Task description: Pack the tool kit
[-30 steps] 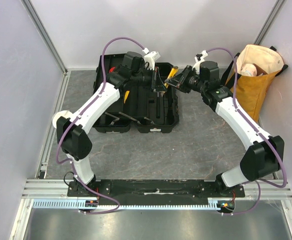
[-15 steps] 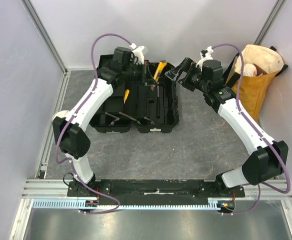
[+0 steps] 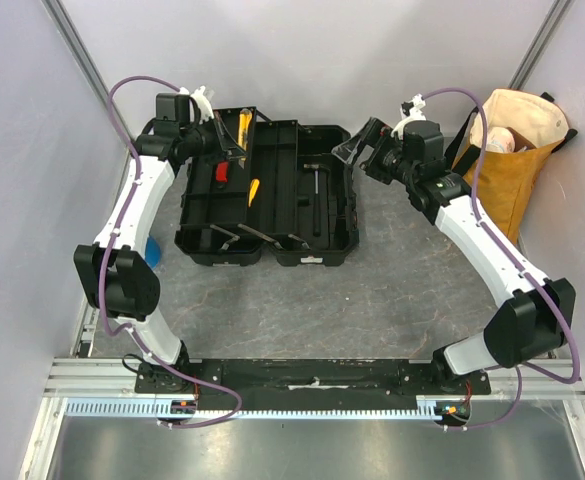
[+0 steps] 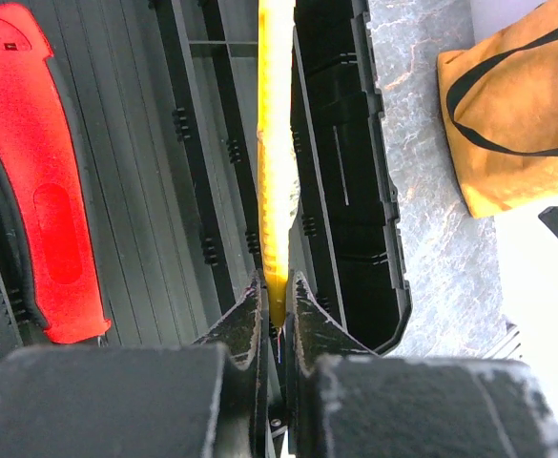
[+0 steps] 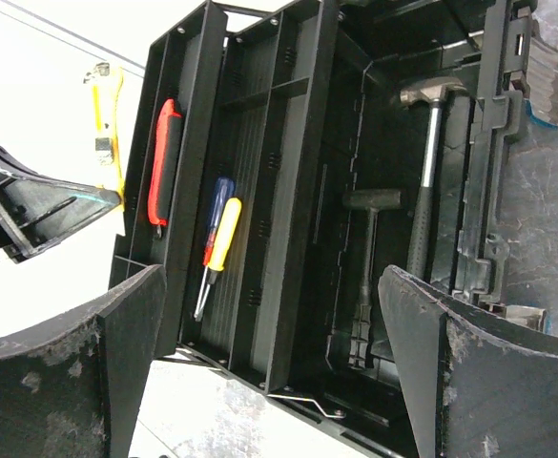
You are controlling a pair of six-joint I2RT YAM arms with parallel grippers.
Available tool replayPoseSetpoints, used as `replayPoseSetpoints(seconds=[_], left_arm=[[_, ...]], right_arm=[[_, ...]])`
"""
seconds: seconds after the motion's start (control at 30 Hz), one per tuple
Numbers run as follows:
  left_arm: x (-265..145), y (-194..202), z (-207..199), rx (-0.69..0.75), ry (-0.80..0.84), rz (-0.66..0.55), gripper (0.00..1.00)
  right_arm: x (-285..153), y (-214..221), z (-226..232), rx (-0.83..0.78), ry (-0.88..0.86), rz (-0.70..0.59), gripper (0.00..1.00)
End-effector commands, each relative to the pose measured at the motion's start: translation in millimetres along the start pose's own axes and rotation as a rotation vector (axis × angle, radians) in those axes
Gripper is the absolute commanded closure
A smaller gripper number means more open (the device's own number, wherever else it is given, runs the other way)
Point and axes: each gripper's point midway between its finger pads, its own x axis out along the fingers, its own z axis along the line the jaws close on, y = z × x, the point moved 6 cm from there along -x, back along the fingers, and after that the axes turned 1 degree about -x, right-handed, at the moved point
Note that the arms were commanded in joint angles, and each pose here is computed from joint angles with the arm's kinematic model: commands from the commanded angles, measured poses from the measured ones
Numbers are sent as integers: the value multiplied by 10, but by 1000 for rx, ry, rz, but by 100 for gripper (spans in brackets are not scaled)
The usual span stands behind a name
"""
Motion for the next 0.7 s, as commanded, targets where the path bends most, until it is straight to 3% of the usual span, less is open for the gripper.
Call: replayPoseSetpoints(seconds=[0.0, 0.4, 0.6, 0.67], left_arm=[[34, 30, 39, -66, -2, 33, 98], [257, 122, 297, -121, -73, 102, 92], [285, 153, 331, -131, -92, 124, 61], [260, 140, 331, -130, -102, 116, 55]], right_arm=[[45, -2, -48, -16, 16, 5, 2], [79, 64, -172, 1, 65, 22, 2], [103, 68, -188, 4, 66, 31, 2], [112, 65, -187, 8, 65, 34, 2]])
